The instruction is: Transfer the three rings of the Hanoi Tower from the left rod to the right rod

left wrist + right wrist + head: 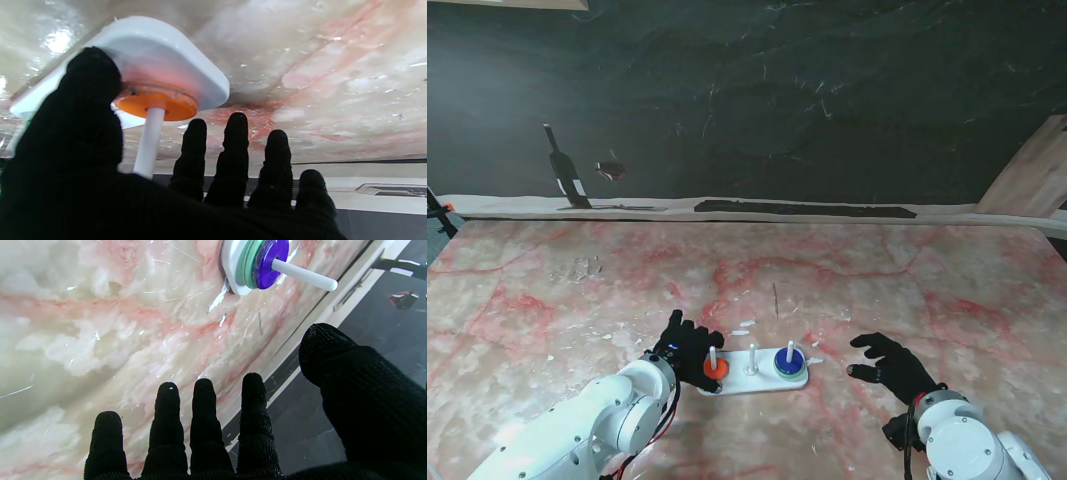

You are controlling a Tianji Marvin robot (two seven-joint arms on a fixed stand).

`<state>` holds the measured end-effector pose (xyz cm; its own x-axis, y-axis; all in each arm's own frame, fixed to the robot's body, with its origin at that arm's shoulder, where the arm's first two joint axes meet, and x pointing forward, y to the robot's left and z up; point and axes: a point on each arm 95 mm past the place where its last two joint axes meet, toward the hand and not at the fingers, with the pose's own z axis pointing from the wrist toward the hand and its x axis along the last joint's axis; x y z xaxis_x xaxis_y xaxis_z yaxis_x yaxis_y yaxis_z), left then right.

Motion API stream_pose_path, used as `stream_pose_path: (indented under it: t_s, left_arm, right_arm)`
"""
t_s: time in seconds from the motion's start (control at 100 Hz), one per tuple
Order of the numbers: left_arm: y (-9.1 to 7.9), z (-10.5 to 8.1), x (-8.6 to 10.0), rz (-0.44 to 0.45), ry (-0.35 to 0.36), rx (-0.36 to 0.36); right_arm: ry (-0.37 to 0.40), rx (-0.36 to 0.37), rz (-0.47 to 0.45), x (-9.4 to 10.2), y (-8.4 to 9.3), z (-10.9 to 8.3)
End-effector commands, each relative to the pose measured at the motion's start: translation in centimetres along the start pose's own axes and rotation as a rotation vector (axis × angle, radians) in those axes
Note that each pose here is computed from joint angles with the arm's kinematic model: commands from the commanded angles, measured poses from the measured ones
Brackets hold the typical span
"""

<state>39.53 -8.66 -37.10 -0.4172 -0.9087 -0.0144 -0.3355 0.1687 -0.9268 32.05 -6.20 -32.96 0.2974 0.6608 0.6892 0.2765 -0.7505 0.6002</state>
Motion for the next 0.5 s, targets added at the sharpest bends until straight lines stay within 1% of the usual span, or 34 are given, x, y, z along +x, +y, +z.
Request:
stream_pose_path:
  t_s: [0.0,0.26,0.49]
  left_arm:
    - [0.03,0.16,-0.05,-0.001,0.002,-0.006]
    - [-0.02,0.64,-0.19,0.011,0.011,-0.028]
    - [0.28,0.89,-0.07,0.043,0.017,-0.041]
  right_arm:
    - [-0.003,0.007,0.002,-0.02,-0.35,-0.16]
    - [-0.003,0.008,0.004,-0.01,-0.36,-0.17]
    - [-0.003,0.007,0.005,-0.02,-0.36,-0.18]
